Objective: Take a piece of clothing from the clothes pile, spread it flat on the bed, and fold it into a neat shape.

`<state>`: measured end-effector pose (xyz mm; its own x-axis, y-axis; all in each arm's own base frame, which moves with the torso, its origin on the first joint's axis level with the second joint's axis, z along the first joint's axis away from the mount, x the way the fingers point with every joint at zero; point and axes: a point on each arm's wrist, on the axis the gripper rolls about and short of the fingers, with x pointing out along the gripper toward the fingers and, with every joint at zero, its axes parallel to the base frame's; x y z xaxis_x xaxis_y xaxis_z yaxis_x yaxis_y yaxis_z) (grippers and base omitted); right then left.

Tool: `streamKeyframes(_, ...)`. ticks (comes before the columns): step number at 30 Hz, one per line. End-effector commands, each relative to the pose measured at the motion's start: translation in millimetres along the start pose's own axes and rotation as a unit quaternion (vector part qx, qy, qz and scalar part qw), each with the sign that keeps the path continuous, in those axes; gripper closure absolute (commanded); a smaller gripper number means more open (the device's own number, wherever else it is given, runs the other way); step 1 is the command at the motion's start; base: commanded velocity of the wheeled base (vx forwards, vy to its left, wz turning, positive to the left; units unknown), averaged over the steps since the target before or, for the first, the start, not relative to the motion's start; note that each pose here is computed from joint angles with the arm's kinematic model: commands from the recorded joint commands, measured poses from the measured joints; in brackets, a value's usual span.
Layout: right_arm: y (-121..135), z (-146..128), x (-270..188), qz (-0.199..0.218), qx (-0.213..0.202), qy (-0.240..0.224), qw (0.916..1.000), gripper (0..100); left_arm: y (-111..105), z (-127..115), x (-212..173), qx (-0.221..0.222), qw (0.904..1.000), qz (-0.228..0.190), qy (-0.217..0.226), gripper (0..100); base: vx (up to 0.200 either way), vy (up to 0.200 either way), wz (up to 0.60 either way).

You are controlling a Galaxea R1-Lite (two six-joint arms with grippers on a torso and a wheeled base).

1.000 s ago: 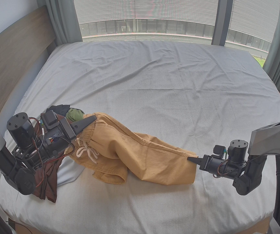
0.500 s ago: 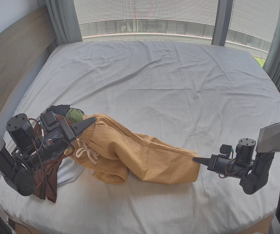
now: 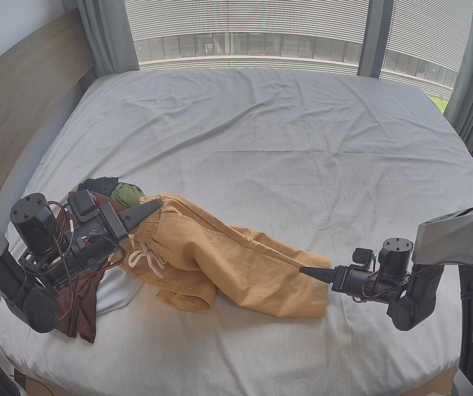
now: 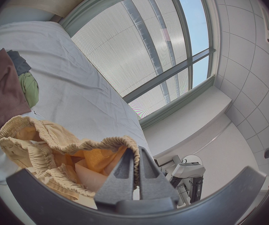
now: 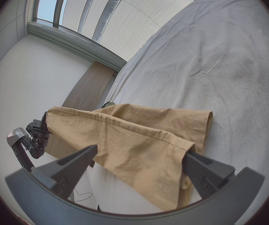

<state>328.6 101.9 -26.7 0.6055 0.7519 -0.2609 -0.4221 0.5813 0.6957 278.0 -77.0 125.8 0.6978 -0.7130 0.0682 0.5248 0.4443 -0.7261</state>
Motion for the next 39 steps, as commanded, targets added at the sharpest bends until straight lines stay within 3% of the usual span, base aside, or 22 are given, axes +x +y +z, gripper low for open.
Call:
streamKeyframes(1,-5,-3,4,-0.002,0.003,0.004,1.0000,0,-1,0,0,0.001,1.0000,-0.001,-0.001,100,0.000,0.000,0.00)
streamKeyframes(39,-24,-10,44,0.017,0.034,0.000,0.9993,0,-4,1,1,0.003,1.0000,-0.006,-0.002,100,0.000,0.000,0.00)
